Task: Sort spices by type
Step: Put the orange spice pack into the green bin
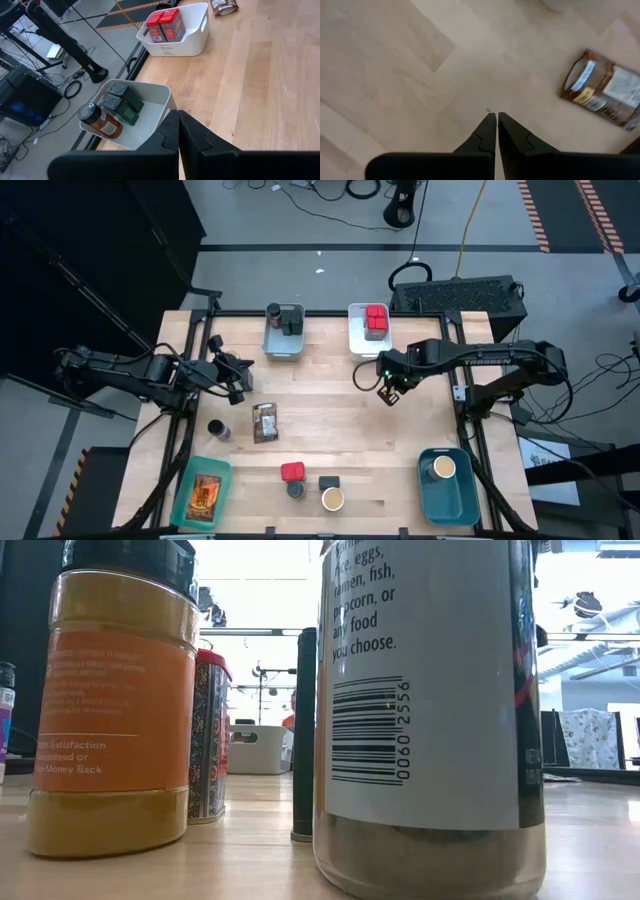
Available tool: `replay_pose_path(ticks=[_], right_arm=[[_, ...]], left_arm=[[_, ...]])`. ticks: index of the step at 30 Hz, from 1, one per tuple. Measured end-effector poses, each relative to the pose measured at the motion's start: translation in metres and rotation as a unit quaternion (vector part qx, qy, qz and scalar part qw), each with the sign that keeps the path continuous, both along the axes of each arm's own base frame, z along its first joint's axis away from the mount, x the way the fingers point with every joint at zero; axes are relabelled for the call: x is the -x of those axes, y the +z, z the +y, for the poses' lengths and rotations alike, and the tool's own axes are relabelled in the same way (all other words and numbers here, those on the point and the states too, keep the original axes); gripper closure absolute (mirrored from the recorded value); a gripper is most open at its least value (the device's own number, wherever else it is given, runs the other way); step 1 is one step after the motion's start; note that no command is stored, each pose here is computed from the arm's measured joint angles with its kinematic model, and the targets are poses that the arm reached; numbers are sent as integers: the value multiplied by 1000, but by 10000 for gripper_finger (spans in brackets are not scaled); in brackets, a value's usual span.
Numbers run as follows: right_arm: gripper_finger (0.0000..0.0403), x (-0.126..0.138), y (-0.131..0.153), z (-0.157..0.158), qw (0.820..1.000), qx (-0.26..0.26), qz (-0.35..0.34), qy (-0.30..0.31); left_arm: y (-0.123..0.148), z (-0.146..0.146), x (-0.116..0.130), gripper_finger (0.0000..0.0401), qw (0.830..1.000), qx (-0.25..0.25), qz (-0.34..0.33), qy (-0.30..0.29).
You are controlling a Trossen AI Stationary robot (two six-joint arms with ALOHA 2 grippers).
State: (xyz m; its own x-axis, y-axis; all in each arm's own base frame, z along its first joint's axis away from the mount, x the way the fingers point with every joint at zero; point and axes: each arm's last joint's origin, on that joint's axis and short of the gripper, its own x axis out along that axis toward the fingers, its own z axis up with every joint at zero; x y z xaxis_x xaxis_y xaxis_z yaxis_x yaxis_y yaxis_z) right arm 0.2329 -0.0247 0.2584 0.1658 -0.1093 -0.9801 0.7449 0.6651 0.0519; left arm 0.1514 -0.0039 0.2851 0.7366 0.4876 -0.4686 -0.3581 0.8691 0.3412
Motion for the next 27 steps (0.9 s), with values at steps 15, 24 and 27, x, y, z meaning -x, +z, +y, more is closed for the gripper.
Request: replay_pose_path(ticks=[15,24,27], right_arm=[[403,17,-39,11,997,-28,65,-42],[403,37,-71,-33,982,49,90,-156],[392,36,-71,-43,983,58,71,-158]], left_arm=[[0,0,0,399,1000,1,0,0],[3,0,-2,399,1000,2,-19,0],[3,0,-2,399,1000,3,-22,0]])
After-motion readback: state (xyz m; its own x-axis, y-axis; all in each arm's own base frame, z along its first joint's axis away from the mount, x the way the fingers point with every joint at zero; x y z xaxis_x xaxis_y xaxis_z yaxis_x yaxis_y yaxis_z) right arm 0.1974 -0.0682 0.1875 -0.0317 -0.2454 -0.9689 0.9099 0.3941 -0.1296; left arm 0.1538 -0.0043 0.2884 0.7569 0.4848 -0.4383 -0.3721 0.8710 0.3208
